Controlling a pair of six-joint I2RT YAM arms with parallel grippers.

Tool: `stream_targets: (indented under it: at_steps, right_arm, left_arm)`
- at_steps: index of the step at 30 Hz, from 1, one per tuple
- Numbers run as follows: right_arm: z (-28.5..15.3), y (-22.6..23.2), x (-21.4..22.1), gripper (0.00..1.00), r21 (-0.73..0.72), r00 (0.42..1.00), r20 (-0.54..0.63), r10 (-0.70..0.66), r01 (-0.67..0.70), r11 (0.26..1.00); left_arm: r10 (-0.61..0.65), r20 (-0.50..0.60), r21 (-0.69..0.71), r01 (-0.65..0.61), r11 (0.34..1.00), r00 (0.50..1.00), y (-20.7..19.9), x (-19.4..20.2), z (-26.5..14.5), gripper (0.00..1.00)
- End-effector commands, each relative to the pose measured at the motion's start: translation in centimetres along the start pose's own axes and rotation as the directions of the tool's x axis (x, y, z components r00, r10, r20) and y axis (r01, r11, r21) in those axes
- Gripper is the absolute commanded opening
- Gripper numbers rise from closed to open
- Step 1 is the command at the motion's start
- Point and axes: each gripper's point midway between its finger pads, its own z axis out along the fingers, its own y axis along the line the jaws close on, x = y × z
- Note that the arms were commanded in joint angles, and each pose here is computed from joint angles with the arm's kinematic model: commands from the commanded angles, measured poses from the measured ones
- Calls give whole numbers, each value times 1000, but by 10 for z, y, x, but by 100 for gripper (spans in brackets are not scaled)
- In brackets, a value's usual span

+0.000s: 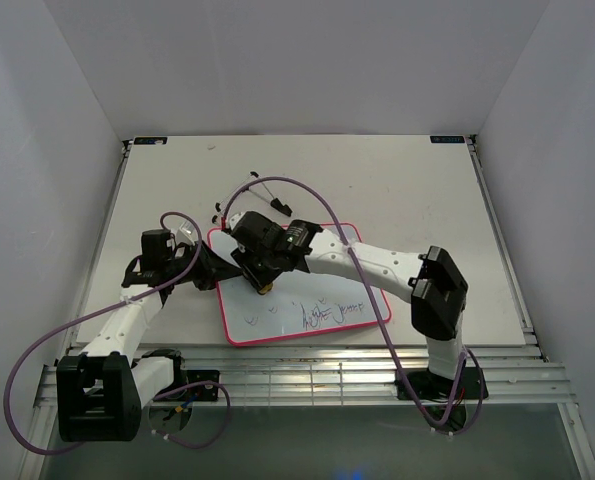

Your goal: Erase the whiteboard

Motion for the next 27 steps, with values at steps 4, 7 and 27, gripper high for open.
stream_targets:
  at_steps: [4,7,27]
  right_arm:
    - [0,50,76,29,-164,987,-157,-37,11,986]
    - [-1,61,70,29,-215,991,-135,-14,-16,977]
    - [43,44,26,29,-47,986,-110,129,-135,990]
  left_arm:
    - [131,127,-144,-113,983,983,22,-23,1,0]
    - [132,128,-143,-114,983,983,22,-24,1,0]
    - [145,133,-121,-129,984,981,17,-22,0,0]
